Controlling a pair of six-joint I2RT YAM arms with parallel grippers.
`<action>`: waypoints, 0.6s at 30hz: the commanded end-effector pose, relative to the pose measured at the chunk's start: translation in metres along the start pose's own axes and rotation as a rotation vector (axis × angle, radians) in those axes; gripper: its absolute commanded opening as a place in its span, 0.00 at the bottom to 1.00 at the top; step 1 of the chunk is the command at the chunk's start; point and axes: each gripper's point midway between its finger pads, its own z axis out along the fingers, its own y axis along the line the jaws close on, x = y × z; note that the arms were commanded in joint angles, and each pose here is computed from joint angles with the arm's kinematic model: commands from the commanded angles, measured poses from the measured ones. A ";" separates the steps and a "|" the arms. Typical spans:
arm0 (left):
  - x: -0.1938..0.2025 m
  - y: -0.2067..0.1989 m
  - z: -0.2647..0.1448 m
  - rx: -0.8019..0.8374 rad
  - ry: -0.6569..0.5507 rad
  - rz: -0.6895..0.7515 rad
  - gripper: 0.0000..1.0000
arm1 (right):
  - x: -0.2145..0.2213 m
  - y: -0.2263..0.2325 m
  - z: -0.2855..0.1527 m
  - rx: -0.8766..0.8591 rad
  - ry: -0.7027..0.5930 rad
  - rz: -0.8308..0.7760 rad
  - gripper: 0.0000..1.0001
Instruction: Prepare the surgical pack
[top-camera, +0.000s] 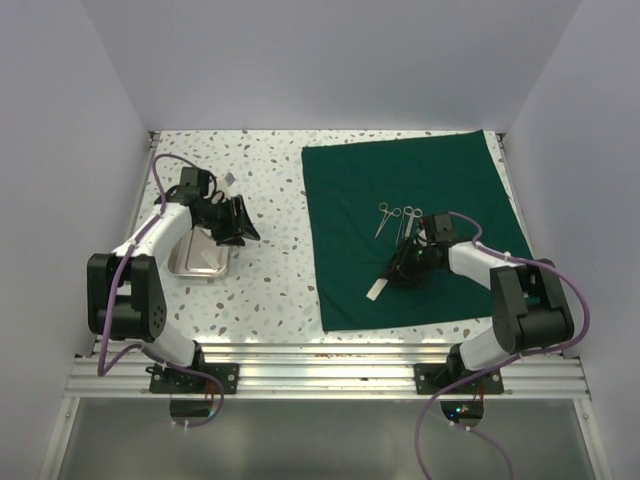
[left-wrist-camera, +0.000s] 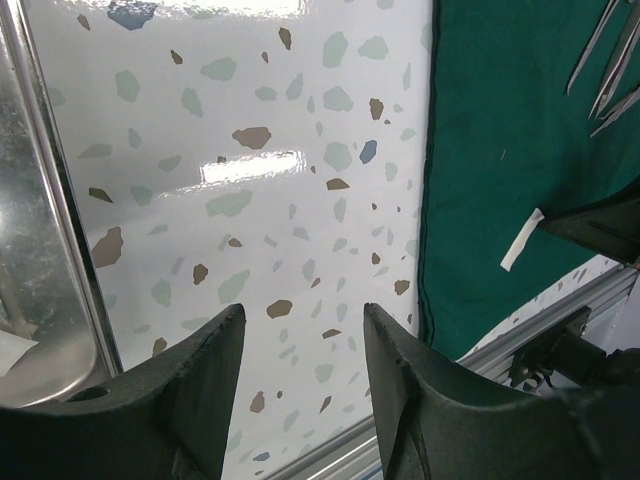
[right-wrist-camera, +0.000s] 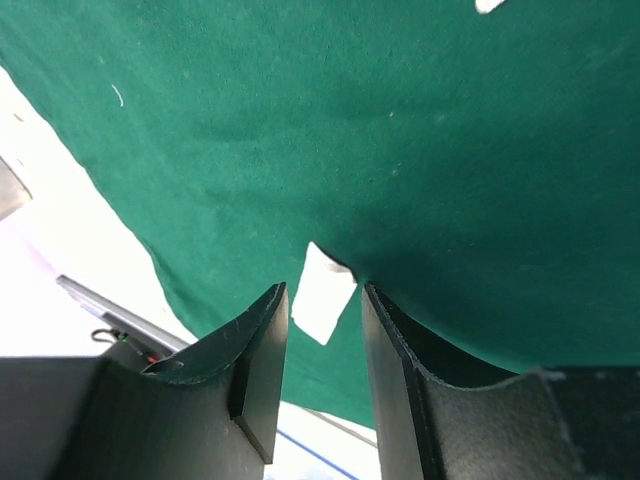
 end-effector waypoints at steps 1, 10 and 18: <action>-0.010 -0.007 0.001 0.039 -0.023 0.033 0.55 | -0.013 -0.002 -0.008 0.038 -0.040 -0.063 0.39; -0.009 -0.007 0.007 0.053 -0.005 0.024 0.54 | -0.013 0.006 0.006 -0.035 0.023 -0.137 0.38; -0.008 -0.006 0.007 0.048 -0.004 0.026 0.54 | -0.013 0.003 0.015 -0.037 0.049 -0.154 0.34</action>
